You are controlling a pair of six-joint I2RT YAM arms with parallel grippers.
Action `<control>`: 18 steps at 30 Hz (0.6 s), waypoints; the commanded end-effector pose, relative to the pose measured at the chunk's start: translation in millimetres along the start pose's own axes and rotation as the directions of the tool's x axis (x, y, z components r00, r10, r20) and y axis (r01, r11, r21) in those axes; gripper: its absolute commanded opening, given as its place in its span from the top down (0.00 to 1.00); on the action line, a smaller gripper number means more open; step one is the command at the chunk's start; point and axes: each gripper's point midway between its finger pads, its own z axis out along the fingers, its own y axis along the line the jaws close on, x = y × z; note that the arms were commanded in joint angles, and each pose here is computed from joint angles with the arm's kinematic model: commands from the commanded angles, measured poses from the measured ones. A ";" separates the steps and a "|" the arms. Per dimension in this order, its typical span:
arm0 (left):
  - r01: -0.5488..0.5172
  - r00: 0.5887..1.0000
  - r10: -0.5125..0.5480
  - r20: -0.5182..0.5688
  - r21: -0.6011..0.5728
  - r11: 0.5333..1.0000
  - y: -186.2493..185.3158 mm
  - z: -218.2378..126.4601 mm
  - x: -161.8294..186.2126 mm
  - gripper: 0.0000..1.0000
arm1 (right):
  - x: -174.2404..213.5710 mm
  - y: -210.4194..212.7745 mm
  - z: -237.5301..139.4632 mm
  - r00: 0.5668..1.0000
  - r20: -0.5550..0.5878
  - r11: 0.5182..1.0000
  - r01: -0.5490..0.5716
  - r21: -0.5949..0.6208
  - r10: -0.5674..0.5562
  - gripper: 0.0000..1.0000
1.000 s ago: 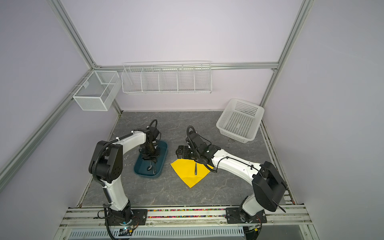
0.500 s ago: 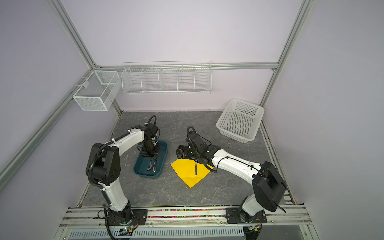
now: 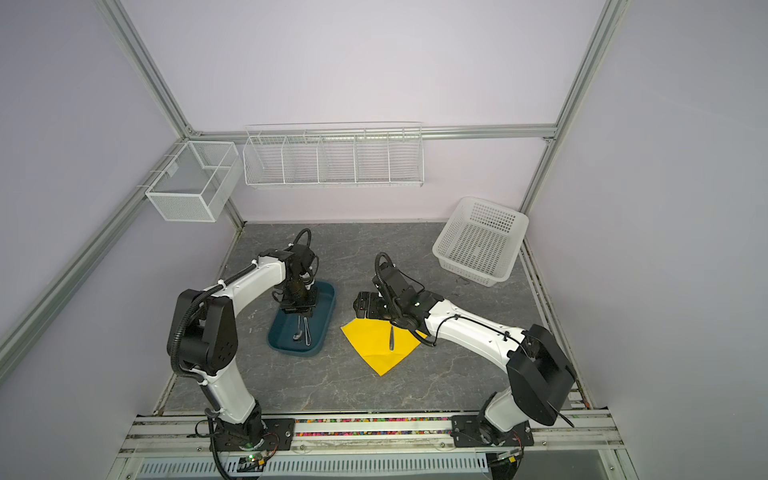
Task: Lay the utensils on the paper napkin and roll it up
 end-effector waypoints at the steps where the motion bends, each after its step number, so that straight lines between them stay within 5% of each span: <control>1: 0.012 1.000 -0.011 0.022 -0.031 0.999 4.3 -4.5 -2.5 0.86 | -1.0 -2.0 -6.1 1.000 0.022 1.000 -0.009 -0.002 0.009 0.11; 9: 0.087 0.996 -0.085 0.031 -0.080 0.993 24.4 23.8 -4.6 0.72 | -0.3 -1.8 -4.6 1.000 0.016 1.000 -0.009 -0.003 0.009 0.11; 18: 0.125 0.992 -0.124 0.012 -0.095 0.988 34.1 43.1 -8.7 0.68 | 0.3 -1.6 -1.5 1.000 0.008 1.000 -0.007 -0.003 0.007 0.11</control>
